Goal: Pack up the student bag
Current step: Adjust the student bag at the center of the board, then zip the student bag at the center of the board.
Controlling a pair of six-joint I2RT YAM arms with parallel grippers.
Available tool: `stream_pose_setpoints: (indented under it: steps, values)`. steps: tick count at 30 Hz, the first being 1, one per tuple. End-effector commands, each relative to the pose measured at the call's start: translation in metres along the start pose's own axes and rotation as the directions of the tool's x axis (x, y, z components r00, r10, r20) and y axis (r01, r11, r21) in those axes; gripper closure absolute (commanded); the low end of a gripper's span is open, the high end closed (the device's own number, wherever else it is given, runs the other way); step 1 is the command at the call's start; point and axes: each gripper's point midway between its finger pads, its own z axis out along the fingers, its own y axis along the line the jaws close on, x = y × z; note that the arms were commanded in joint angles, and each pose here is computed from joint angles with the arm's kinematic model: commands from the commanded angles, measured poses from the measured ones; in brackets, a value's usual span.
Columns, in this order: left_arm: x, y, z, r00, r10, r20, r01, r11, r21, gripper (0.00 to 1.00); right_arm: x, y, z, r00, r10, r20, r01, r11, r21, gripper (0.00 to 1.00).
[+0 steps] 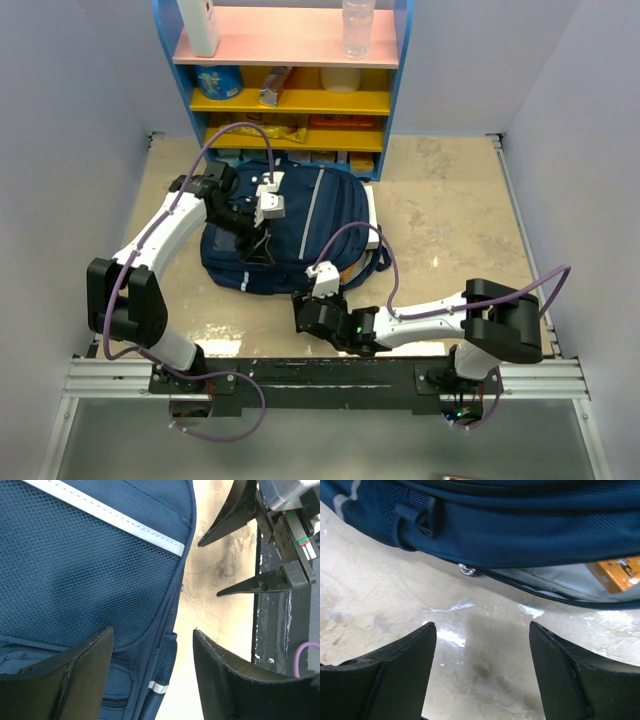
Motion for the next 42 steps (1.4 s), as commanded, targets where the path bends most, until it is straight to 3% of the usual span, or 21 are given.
stream_pose_setpoints:
  steps: [1, 10, 30, 33, 34, 38, 42]
  values:
    - [-0.019, 0.005, -0.008, 0.998, 0.008, 0.055, -0.005, 0.999, -0.053, 0.31, -0.014, -0.007, -0.005, 0.996, 0.038, 0.081, -0.039, 0.999, 0.008, 0.26]
    - [-0.036, 0.013, -0.026, 0.995, -0.025, 0.091, 0.043, 0.980, -0.195, 0.29, -0.004, 0.015, 0.030, 0.995, 0.001, 0.101, -0.005, 0.999, 0.042, 0.43]
    - [-0.016, -0.003, -0.028, 0.999, -0.025, 0.037, 0.032, 0.978, -0.206, 0.31, -0.008, -0.002, 0.072, 0.981, -0.079, 0.177, 0.030, 0.965, 0.260, 0.51]
    - [-0.016, -0.004, -0.029, 0.999, -0.021, 0.035, 0.028, 0.978, -0.207, 0.32, -0.008, -0.003, 0.074, 0.980, -0.092, 0.175, 0.043, 0.964, 0.263, 0.61]
    - [-0.016, -0.004, -0.029, 0.999, -0.022, 0.034, 0.028, 0.978, -0.206, 0.32, -0.008, -0.004, 0.074, 0.980, -0.094, 0.175, 0.044, 0.962, 0.269, 0.72]
    - [-0.014, -0.007, -0.029, 0.999, -0.022, 0.029, 0.027, 0.980, -0.198, 0.34, -0.014, -0.004, 0.069, 0.980, -0.085, 0.179, 0.036, 0.964, 0.263, 0.99]
    - [-0.010, -0.015, -0.028, 1.000, 0.000, 0.011, 0.002, 0.985, -0.170, 0.40, -0.016, -0.006, 0.054, 0.984, -0.063, 0.168, 0.025, 0.975, 0.220, 1.00]
